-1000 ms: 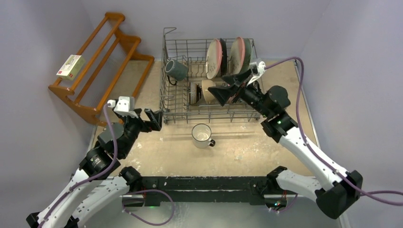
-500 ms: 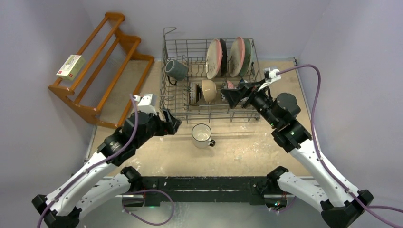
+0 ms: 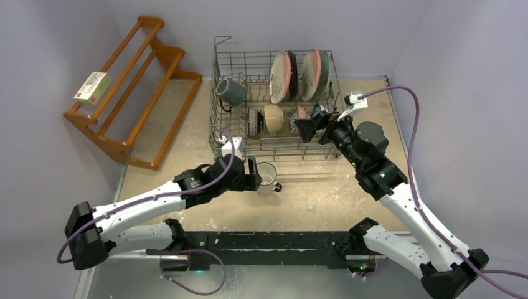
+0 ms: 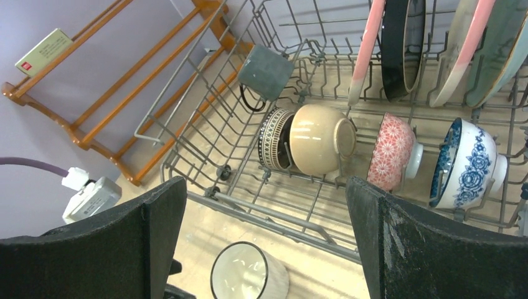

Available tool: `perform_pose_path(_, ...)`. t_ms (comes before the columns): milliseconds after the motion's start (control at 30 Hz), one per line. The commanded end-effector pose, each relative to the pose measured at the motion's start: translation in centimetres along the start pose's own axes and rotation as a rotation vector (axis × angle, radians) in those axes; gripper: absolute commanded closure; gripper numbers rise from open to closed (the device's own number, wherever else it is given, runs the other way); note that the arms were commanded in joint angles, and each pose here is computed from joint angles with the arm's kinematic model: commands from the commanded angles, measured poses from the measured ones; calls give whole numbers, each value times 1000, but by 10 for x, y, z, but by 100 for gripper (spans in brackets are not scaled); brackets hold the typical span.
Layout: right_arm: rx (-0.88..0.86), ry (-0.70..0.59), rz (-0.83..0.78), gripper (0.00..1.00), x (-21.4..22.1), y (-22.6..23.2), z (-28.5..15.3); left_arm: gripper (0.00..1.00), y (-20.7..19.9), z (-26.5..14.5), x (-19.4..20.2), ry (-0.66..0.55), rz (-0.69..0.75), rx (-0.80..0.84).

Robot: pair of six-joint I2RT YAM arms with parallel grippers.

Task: Load the mixed dishes into the dish rack
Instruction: Pick up the cup at the center of the board.

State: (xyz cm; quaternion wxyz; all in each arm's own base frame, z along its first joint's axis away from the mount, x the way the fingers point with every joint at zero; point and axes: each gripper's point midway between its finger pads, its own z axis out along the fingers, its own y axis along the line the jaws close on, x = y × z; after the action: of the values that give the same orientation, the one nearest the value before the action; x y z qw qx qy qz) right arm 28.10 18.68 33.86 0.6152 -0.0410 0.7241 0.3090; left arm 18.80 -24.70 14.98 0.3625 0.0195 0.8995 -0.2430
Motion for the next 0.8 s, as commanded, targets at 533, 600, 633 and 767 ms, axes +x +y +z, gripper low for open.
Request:
perform_pose_path(533, 57, 14, -18, 1, 19, -19, -15, 39, 7, 43, -15, -158, -128, -157)
perform_pose_path(600, 58, 16, -18, 1, 20, -19, -16, 41, 8, 45, -15, -157, -121, -167)
perform_pose_path(633, 59, 18, -20, 1, 20, -19, -16, 42, 8, 47, -14, -156, -119, -170)
perform_pose_path(767, 58, 16, -28, 1, 19, -19, -17, 46, 9, 52, -10, -140, -104, -179)
